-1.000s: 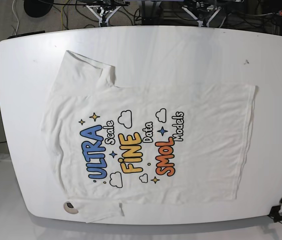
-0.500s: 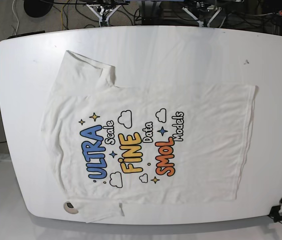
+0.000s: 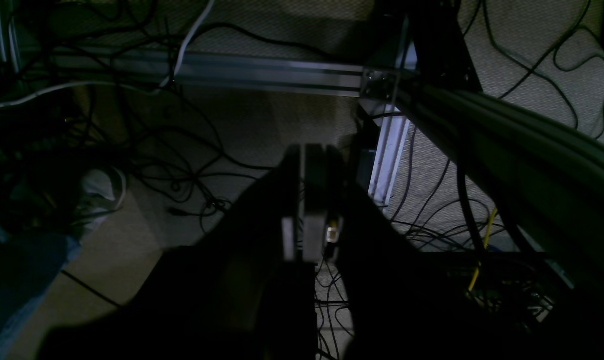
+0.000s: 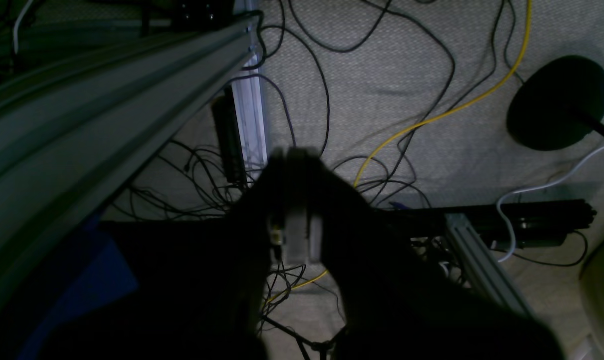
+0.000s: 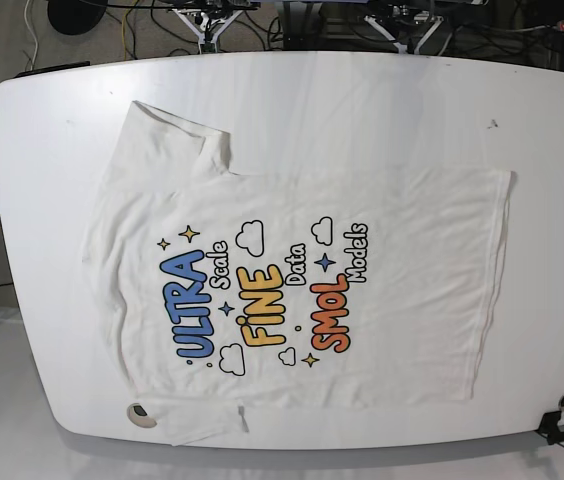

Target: Fold the T-shirt properly

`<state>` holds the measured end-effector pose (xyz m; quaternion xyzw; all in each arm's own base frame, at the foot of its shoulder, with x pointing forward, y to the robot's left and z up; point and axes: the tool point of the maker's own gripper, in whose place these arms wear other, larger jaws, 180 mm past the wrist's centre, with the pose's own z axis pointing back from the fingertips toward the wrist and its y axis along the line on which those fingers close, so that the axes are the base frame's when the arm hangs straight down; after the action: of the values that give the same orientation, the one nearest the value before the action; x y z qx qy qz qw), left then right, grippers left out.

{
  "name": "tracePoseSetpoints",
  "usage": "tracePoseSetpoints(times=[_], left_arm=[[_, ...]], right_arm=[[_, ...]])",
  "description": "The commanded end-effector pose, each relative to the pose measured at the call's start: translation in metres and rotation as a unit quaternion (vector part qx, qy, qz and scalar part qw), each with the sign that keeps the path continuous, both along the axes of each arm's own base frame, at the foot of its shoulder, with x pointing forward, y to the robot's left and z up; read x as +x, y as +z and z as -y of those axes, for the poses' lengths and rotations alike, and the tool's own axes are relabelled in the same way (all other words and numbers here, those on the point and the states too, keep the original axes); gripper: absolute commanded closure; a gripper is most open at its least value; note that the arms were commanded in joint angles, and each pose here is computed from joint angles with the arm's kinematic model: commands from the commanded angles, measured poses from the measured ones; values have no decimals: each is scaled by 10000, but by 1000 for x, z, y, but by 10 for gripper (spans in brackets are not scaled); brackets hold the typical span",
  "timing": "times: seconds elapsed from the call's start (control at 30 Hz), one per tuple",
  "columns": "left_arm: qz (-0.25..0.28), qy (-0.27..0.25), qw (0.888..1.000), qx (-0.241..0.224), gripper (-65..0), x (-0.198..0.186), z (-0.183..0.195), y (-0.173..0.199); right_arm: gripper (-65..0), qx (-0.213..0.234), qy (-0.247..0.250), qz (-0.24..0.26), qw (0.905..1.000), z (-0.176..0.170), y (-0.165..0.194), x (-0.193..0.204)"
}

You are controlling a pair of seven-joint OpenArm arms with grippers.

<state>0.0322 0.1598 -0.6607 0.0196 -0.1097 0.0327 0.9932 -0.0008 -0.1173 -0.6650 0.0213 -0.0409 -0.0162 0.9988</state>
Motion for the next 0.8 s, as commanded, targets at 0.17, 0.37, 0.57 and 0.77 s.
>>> tracePoseSetpoints(times=[0.17,0.37,0.57,0.77], left_arm=[[-79,-10,10000,57,0,-8,-5,0],[-181,-15,9997,132,0,-27,-15,1],[-166,-9,9995,283,0,-27,-22,1],[-158,-37,9994,304,0,-29,-24,2]], right_arm=[[0,-38,-5,35,10000,4,1,-8],[0,-134,17,-146,9998,18,3,-42],[0,-127,10,31,9999,15,2,-27],[0,-70,8,-7,10000,13,3,-30]])
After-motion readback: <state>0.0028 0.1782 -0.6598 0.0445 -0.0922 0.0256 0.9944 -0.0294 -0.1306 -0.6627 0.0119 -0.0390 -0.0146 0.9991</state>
